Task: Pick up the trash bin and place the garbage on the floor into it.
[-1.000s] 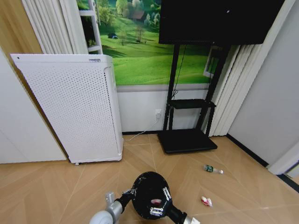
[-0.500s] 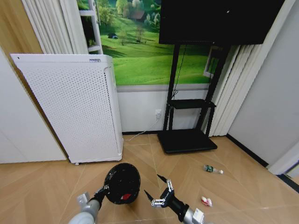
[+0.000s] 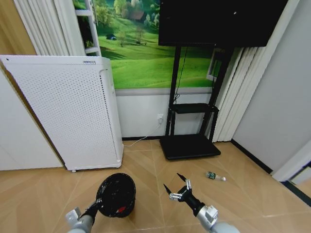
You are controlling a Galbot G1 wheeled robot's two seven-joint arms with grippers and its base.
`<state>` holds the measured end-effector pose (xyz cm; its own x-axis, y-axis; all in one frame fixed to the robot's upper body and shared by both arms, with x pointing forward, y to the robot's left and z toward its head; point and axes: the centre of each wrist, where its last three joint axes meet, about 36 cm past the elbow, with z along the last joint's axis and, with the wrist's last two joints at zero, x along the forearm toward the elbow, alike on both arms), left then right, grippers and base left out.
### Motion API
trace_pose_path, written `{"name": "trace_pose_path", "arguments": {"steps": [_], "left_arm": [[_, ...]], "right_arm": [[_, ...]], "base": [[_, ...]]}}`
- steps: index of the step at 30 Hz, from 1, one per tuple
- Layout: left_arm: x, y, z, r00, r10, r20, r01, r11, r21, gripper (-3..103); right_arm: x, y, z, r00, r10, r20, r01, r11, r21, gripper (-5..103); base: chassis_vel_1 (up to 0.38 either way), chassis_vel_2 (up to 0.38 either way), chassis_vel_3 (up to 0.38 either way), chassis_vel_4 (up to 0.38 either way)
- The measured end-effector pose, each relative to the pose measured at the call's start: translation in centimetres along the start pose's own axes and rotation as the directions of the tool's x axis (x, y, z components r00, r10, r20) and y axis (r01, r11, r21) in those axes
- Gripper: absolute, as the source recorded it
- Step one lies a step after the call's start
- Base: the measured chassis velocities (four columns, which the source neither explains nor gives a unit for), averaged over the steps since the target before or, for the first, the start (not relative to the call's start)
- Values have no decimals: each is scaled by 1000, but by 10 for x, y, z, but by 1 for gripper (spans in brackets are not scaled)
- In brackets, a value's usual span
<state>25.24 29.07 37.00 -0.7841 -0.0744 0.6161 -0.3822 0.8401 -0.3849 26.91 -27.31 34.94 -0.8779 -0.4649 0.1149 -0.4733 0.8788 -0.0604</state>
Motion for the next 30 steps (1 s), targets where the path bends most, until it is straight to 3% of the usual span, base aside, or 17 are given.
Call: {"name": "trace_pose_path", "arguments": {"steps": [3, 5, 6, 8, 10, 14, 17, 23, 27, 30], "left_arm": [[0, 1, -2, 1000, -12, 2, 12, 1000, 9, 4], [1, 3, -3, 1000, -17, 4, 17, 1000, 12, 4], [3, 8, -8, 999, -32, 10, 32, 999, 23, 4], [4, 10, -9, 999, -41, 11, 41, 999, 32, 4], [5, 18, -12, 997, -71, 19, 70, 996, 49, 4], [4, 22, -13, 996, -88, 24, 87, 994, 60, 4], [2, 22, -14, 996, -90, 30, 87, 994, 70, 4], [-4, 15, -17, 997, -71, 36, 68, 995, 69, 4], [-6, 10, -17, 998, -62, 30, 59, 996, 69, 4], [-6, 10, -16, 998, -62, 28, 60, 996, 68, 4]], "right_arm": [[-10, -10, 17, 995, 86, -51, -88, 995, -41, 100], [-13, -14, 22, 991, 111, -69, -114, 993, -43, 100], [-20, -28, 37, 976, 180, -118, -186, 982, -38, 100], [-23, -39, 47, 967, 209, -148, -215, 976, -27, 100], [-23, -70, 73, 932, 253, -260, -261, 965, 6, 100], [-17, -91, 97, 899, 286, -331, -295, 955, 23, 100], [9, -127, 138, 848, 293, -441, -287, 954, 84, 100], [36, -144, 167, 787, 264, -558, -229, 964, 134, 100], [45, -141, 190, 737, 259, -624, -238, 964, 119, 100], [45, -137, 199, 724, 253, -641, -239, 965, 111, 100]], "base": [[-139, -132, 148, 138], [-55, -48, 52, 63], [0, 0, 0, 0], [41, 17, -51, -63], [92, 73, -53, -41], [39, 39, -18, -19], [0, 0, 0, 0], [0, 0, 0, 0], [0, 0, 0, 0], [0, 0, 0, 0]]}}
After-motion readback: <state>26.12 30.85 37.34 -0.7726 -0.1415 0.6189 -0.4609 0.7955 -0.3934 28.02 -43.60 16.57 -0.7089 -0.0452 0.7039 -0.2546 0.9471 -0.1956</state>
